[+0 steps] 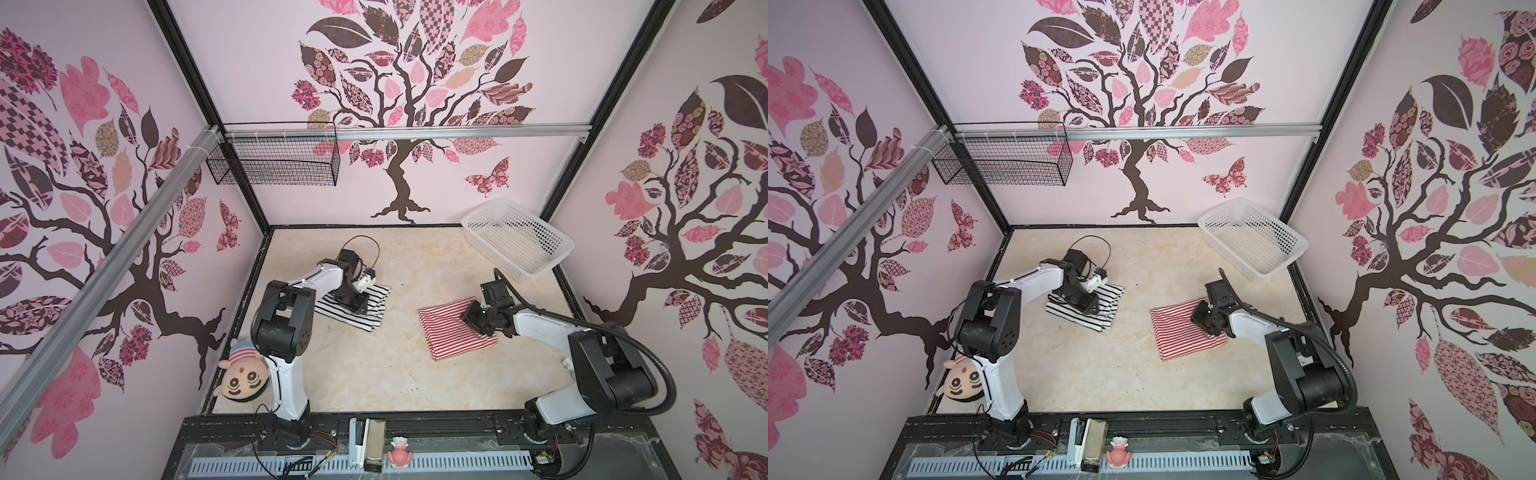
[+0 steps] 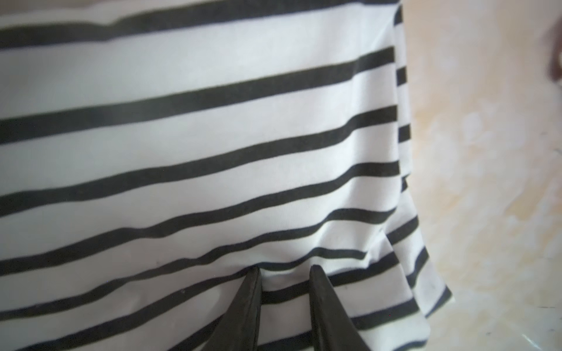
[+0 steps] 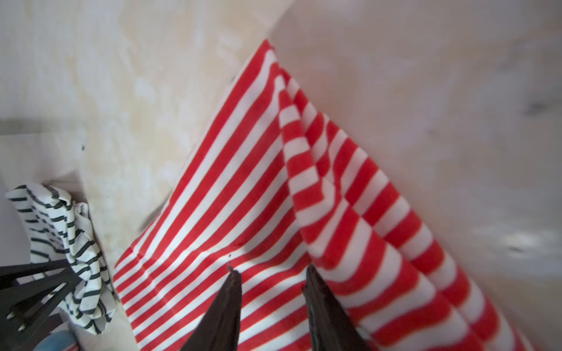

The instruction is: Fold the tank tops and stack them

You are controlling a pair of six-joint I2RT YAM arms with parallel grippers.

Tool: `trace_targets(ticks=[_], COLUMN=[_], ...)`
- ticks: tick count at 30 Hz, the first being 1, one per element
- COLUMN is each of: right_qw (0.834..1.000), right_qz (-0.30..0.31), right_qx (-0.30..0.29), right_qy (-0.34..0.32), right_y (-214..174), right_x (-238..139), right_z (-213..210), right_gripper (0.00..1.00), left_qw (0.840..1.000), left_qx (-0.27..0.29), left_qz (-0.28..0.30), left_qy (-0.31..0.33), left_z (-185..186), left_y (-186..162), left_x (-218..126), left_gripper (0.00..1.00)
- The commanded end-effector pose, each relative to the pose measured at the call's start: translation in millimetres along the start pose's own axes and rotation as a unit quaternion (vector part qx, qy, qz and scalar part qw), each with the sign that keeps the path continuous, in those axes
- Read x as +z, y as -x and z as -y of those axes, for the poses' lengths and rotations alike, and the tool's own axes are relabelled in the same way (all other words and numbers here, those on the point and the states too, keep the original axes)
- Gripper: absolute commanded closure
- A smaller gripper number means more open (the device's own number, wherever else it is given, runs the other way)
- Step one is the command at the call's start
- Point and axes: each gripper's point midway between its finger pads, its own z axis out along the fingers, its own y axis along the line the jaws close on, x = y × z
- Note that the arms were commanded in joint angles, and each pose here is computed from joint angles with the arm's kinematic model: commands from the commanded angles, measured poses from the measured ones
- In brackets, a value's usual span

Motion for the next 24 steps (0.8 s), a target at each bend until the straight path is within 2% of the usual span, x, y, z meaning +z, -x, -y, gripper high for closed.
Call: trace_targets(ticks=[1, 5, 8, 13, 16, 18, 19, 21, 24], right_qw=[0.993, 0.992, 0.993, 0.995, 0.992, 0.991, 0.990, 0.988, 0.986], right_qz=[-0.009, 0.006, 0.017, 0.077, 0.110, 0.119, 0.119, 0.115, 0.107], right_qx=[0.037, 0.066, 0.067, 0.028, 0.001, -0.015, -0.019, -0.028, -0.029], right_qy=[-0.116, -0.111, -0.091, -0.065, -0.056, -0.063, -0.073, -0.098, -0.121], right_y=[-28.4, -37.7, -36.7, -11.8, 0.7, 4.5, 4.8, 3.2, -0.5], right_x=[-11.2, -24.8, -37.8, -80.5, -104.8, -116.3, -119.0, -119.1, -110.8], right_z=[65.2, 76.3, 69.9, 46.5, 35.4, 34.0, 36.7, 45.6, 59.0], right_gripper=[0.60, 0.60, 0.60, 0.54, 0.46, 0.37, 0.34, 0.28, 0.24], left_qw=[0.998, 0.996, 0.997, 0.996, 0.995, 0.993, 0.992, 0.989, 0.983], left_qx=[-0.017, -0.020, -0.025, -0.006, 0.008, 0.020, 0.027, 0.042, 0.067], left_qz=[-0.011, -0.013, -0.001, 0.021, 0.016, 0.028, 0.035, 0.048, 0.046], left_qy=[-0.057, -0.081, -0.070, -0.082, -0.102, -0.115, -0.120, -0.137, -0.168], left_z=[42.7, 68.5, 69.5, 78.0, 94.2, 106.2, 111.7, 127.3, 154.2], left_y=[19.1, 48.1, 68.0, 81.9, 75.1, 69.4, 67.0, 60.5, 46.6], left_x=[15.4, 32.3, 34.9, 14.6, -4.1, -19.5, -26.0, -39.4, -46.8], left_gripper=[0.69, 0.69, 0.69, 0.68, 0.65, 0.39, 0.30, 0.20, 0.19])
